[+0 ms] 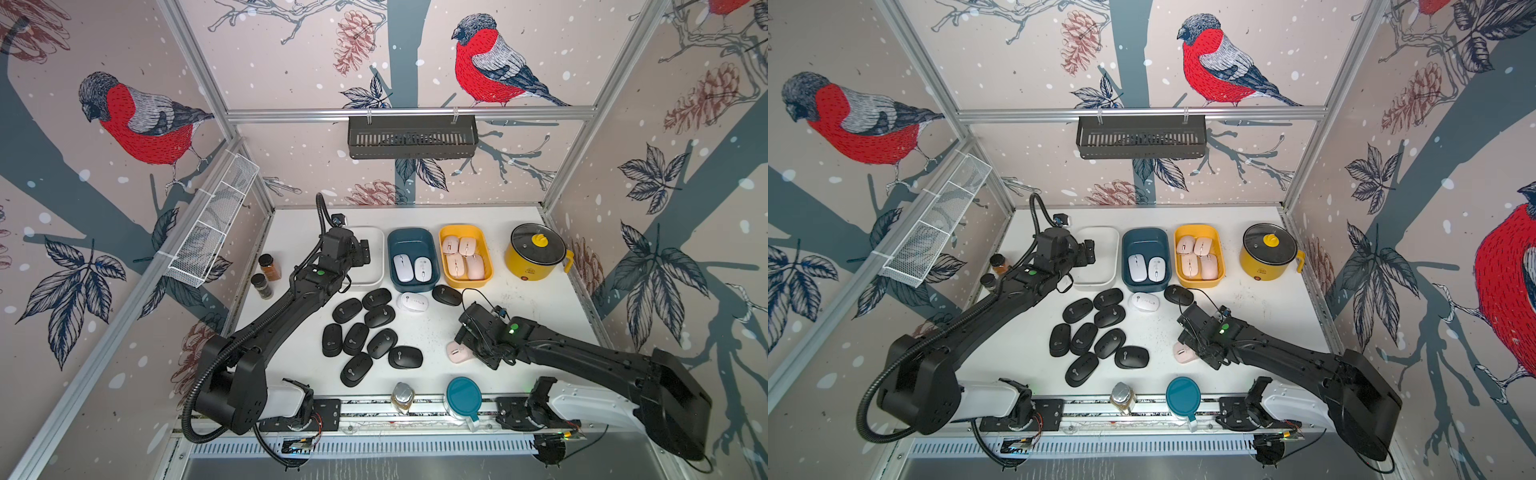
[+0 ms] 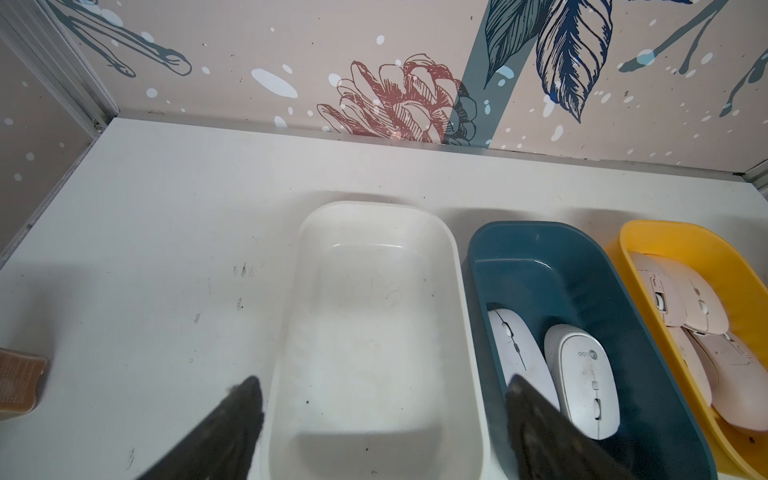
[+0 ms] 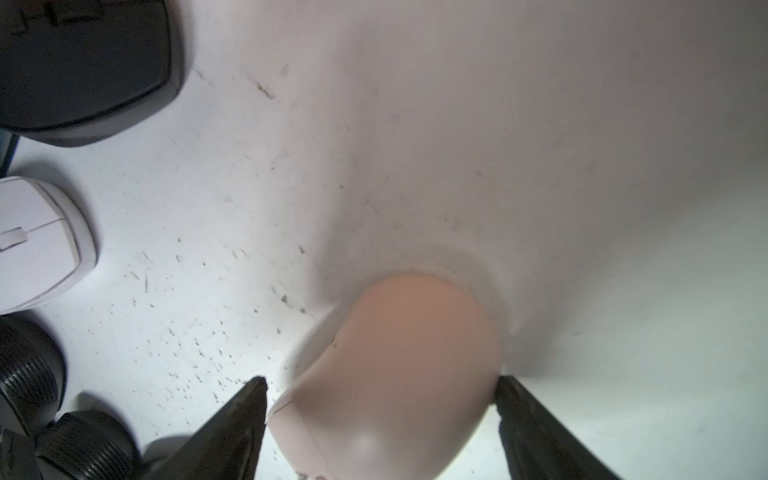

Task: Place the mice by color into the storage box
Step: Pick up the mouse from the center of the board.

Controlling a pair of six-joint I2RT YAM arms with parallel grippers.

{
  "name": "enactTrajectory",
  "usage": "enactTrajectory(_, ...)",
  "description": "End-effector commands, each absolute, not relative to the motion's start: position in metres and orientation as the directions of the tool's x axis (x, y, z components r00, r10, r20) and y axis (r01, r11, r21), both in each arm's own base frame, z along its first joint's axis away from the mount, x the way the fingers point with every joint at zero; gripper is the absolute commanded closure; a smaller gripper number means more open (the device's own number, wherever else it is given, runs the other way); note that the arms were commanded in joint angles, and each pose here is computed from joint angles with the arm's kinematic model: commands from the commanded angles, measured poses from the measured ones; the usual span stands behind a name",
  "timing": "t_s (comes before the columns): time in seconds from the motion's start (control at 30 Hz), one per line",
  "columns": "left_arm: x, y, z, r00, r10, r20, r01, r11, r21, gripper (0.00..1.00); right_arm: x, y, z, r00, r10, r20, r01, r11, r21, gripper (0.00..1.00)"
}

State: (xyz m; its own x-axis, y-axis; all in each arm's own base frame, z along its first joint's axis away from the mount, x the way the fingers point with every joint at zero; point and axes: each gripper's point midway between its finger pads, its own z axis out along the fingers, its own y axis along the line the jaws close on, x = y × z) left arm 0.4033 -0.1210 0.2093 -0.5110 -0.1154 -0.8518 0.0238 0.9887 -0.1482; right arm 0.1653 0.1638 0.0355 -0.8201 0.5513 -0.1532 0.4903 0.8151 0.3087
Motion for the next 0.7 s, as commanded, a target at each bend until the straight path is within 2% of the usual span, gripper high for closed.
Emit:
enactTrajectory(0.0,0.406,-0.118,0.216,-0.492,-0.121,-0.862,0.012,0.989,-0.145,0.10,0.176,0.176,0.039,-0.856,0.490,-0.167,0.426,0.850,0.310,0.14)
enactTrajectory(0.2,0.405,-0.116,0.219,-0.484,-0.117,-0.867,0.007,0.991,-0.137,0.10,0.184,0.189,0.035,-0.896,0.410,-0.169,0.363,0.897,0.251,0.14)
enactTrajectory(0.57,0.403,-0.119,0.221,-0.484,-0.129,-0.866,0.020,0.987,-0.158,0.10,0.169,0.210,0.018,-0.948,0.277,-0.159,0.261,0.959,0.114,0.15)
enactTrajectory(0.67,0.403,-0.119,0.222,-0.482,-0.130,-0.867,0.021,0.987,-0.160,0.10,0.169,0.214,0.017,-0.954,0.256,-0.156,0.242,0.965,0.100,0.18)
